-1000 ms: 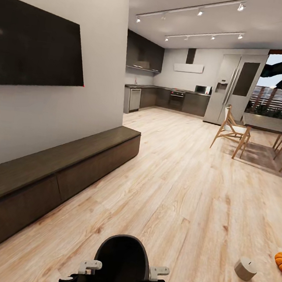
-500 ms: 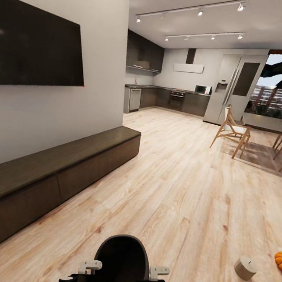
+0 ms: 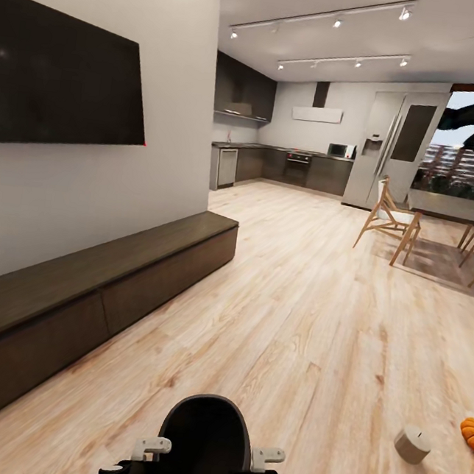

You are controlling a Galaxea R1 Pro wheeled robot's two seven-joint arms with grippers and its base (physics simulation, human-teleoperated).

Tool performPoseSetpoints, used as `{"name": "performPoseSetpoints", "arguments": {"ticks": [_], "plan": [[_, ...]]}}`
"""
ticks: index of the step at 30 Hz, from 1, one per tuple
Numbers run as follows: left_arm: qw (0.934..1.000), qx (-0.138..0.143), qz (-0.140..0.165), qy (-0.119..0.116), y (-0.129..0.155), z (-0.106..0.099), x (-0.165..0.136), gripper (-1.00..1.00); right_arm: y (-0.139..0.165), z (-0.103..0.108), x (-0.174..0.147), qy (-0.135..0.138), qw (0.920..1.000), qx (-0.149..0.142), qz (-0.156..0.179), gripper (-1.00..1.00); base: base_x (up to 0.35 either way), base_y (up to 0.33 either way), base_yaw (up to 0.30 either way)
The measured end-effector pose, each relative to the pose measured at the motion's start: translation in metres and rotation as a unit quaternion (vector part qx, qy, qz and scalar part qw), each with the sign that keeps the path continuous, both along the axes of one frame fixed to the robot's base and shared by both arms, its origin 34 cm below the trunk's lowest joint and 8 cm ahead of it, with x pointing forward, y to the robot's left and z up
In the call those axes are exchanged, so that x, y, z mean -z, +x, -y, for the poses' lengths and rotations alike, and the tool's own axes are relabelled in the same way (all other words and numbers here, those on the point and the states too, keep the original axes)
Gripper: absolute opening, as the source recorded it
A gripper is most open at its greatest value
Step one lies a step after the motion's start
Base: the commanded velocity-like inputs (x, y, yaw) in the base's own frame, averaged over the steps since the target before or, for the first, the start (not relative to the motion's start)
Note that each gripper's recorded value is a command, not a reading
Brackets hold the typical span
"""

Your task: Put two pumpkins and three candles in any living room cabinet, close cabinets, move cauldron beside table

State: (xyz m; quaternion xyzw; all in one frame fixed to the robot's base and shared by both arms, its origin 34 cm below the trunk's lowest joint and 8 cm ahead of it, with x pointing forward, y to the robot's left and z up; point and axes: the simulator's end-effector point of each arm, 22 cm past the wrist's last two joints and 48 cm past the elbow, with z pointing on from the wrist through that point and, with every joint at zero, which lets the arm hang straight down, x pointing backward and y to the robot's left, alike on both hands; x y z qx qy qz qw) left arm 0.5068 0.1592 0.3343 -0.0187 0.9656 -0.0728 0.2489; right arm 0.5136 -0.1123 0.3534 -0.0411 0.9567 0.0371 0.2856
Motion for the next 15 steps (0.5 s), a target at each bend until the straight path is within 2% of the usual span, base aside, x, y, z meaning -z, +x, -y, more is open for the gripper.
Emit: {"name": "performPoseSetpoints", "arguments": {"ticks": [6,15], "plan": [[1.0000,0.000,0.000,0.000,-0.0001,-0.0002,0.0001,-1.00,-0.0001,-0.0002,0.0001,0.000,1.0000,0.000,0.000,-1.00,-0.048,0.200,0.000],[1.0000,0.000,0.000,0.000,-0.0001,-0.0002,0.0001,-1.00,0.0000,-0.0001,0.0000,0.000,1.0000,0.000,0.000,-1.00,-0.002,0.018,0.000]]}}
